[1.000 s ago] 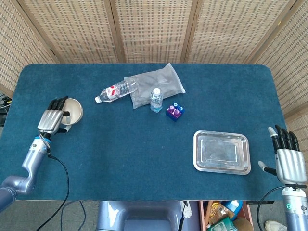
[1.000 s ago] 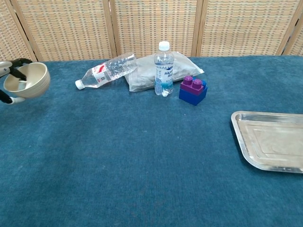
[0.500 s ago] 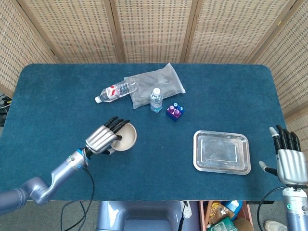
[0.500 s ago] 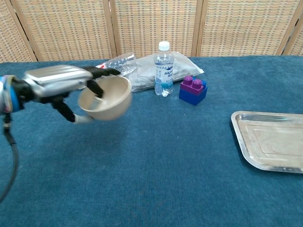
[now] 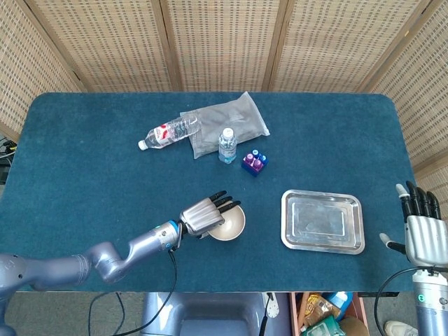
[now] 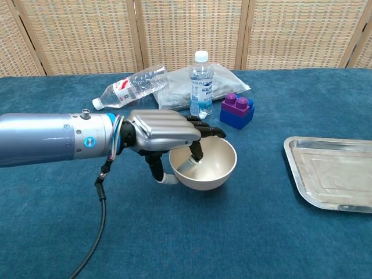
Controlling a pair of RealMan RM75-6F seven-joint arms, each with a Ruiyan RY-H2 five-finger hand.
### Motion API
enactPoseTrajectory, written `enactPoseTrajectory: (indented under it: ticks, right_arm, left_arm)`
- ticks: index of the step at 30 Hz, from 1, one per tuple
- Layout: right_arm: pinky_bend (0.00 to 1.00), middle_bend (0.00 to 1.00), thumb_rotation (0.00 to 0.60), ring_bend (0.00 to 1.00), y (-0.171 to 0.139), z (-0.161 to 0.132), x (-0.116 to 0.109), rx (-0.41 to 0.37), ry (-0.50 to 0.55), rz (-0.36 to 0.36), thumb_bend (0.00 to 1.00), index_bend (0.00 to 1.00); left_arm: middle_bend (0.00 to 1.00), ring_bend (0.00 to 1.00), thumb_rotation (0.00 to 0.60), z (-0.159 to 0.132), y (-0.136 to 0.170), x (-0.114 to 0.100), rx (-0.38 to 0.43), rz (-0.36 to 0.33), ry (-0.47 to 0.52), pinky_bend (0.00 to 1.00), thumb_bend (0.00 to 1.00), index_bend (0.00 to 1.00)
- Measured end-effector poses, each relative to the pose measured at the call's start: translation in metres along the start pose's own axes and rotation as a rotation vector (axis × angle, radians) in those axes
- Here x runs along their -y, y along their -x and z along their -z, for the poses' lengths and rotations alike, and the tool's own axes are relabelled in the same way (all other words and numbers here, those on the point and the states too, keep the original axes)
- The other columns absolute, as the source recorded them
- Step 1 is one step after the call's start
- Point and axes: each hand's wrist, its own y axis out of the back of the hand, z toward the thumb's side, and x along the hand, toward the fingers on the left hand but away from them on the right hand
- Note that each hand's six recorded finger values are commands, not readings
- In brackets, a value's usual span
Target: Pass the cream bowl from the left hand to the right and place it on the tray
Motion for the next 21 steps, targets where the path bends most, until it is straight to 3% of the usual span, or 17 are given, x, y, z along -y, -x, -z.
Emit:
enactPoseTrajectory:
  ticks: [3,5,6,11,16,19,21]
  right_arm:
    - [0.0,0.0,0.6,0.0,0.0,0.001,0.0,0.001,0.001,-0.001,0.0,0.0]
    - [0.0,0.0,0.6,0.0,0.0,0.001,0.0,0.001,0.003,-0.001,0.0,0.0]
    - [0.0,0.0,0.6,0.0,0.0,0.001,0.0,0.0,0.003,-0.001,0.0,0.0]
    - [0.0,0.0,0.6,0.0,-0.001,-0.001,-0.001,-0.008,0.005,0.0,0.0,0.0]
    - [0.0,0.0,0.6,0.0,-0.003,-0.004,-0.002,-0.024,0.004,0.002,0.0,0.0]
    - [0.0,0.0,0.6,0.0,-0.005,-0.008,0.0,-0.043,-0.002,-0.005,0.0,0.0]
    - [0.0,0.0,0.6,0.0,-0.007,-0.015,0.003,-0.074,-0.007,-0.013,0.0,0.0]
  left_arm:
    - [0.0,0.0,0.6,0.0,-0.002,0.002,-0.003,0.011,-0.008,0.0,0.21,0.3]
    - [0.0,0.0,0.6,0.0,-0.002,0.003,-0.004,0.017,-0.012,0.0,0.07,0.06]
    - [0.0,0.0,0.6,0.0,-0.002,0.004,-0.005,0.021,-0.02,0.0,0.04,0.02]
    - [0.0,0.0,0.6,0.003,0.004,0.001,-0.016,0.024,-0.024,0.0,0.0,0.0]
    - [0.0,0.0,0.6,0.022,0.025,-0.02,-0.075,-0.044,-0.004,0.0,0.0,0.0]
    - [0.0,0.0,0.6,0.049,0.051,-0.037,-0.158,-0.094,0.007,0.0,0.0,0.0]
    - [0.0,0.0,0.6,0.08,0.08,-0.046,-0.267,-0.134,0.014,0.0,0.0,0.0]
